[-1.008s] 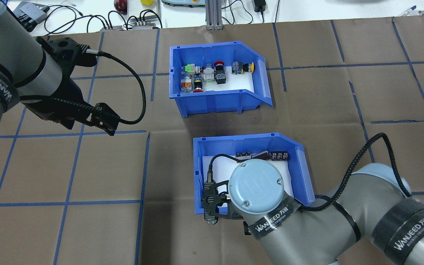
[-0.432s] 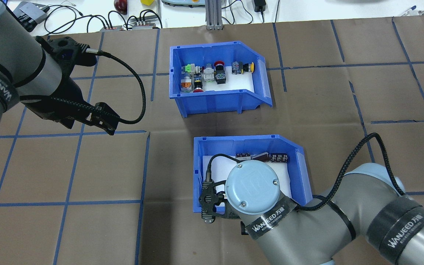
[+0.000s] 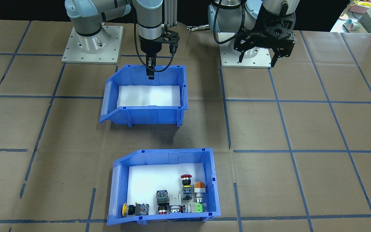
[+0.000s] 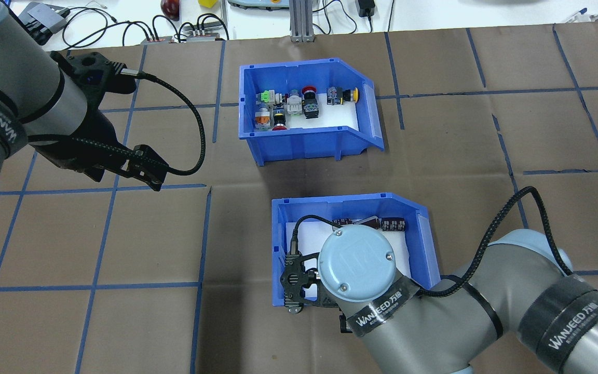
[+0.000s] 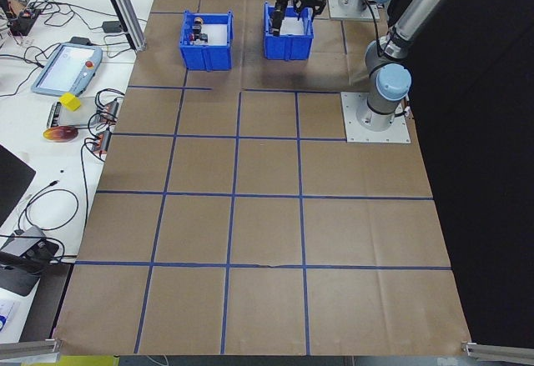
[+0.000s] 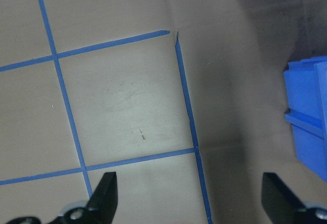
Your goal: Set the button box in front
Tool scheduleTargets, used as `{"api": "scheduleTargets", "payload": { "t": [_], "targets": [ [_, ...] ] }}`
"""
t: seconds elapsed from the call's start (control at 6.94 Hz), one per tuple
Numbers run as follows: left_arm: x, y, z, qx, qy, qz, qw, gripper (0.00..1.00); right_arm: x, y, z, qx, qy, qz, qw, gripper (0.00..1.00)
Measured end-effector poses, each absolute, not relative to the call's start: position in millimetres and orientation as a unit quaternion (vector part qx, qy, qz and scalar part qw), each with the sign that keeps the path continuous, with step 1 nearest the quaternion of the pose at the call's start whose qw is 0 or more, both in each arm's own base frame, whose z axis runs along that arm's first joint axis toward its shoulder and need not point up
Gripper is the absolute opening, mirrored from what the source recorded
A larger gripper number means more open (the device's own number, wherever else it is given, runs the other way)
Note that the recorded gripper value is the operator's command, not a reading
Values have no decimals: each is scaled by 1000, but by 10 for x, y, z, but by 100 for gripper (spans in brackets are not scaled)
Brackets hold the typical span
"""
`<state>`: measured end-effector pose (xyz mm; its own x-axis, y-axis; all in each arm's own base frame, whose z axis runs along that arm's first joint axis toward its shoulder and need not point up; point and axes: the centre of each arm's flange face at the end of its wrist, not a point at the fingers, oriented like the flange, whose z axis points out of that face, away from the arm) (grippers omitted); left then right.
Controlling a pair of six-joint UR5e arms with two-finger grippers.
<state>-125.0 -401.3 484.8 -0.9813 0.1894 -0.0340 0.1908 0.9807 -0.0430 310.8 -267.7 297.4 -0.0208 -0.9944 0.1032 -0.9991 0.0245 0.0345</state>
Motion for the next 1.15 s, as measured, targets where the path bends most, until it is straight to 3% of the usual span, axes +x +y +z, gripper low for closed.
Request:
{"api": "scheduleTargets", "payload": {
  "t": [0.43, 1.15],
  "targets": [
    [-1249, -4011, 4850, 96, 995, -23, 16, 99, 2922, -3010, 3568, 670, -736, 39, 88, 100],
    [-1248, -4010, 4851, 96, 995, -23, 16, 99, 1613, -4365, 4344, 455, -876, 79, 137, 100]
  ]
}}
